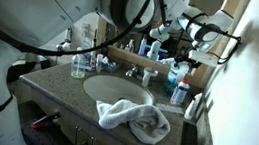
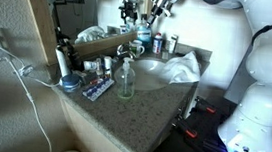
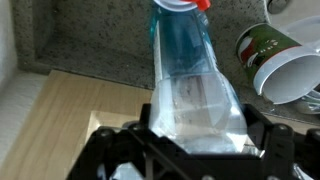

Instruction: Put the black lid on the Listerine bottle then move it to the bottom left side of the counter

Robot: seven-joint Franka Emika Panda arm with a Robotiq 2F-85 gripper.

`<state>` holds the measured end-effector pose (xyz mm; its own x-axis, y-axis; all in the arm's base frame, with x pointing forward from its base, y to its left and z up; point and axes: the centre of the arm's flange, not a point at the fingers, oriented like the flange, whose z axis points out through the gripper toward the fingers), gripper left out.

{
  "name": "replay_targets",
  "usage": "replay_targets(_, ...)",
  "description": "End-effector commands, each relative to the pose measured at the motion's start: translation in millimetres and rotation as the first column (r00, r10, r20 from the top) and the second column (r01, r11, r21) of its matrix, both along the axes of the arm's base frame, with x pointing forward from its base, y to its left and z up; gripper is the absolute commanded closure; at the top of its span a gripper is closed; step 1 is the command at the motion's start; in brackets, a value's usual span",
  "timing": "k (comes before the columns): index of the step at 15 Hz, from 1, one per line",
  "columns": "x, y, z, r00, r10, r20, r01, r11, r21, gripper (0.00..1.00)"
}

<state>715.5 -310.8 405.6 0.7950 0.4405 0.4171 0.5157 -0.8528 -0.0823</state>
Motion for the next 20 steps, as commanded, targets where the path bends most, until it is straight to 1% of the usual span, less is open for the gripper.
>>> replay_targets(1,-25.2,6.3,12.9,0.995,-0.054,0.081,0.051,0.998,0.036,0.36)
replay_targets(4,-30.5,7.1,5.2,0.990,-0.087,0.110,0.077,0.993,0.091,0.36)
replay_targets(6,-32.2,9.6,-4.3,0.988,-0.104,0.111,0.092,0.990,0.109,0.36)
replay_targets(8,-34.1,11.6,-10.8,0.985,-0.118,0.122,0.104,0.988,0.114,0.36)
replay_targets(12,-37.6,16.8,-8.8,0.974,-0.146,0.172,0.128,0.985,0.114,0.36)
replay_targets(17,-52.1,24.3,-4.2,0.950,-0.179,0.257,0.143,0.978,0.154,0.36)
replay_targets(20,-62.5,26.4,-5.1,0.928,-0.204,0.312,0.152,0.971,0.182,0.36)
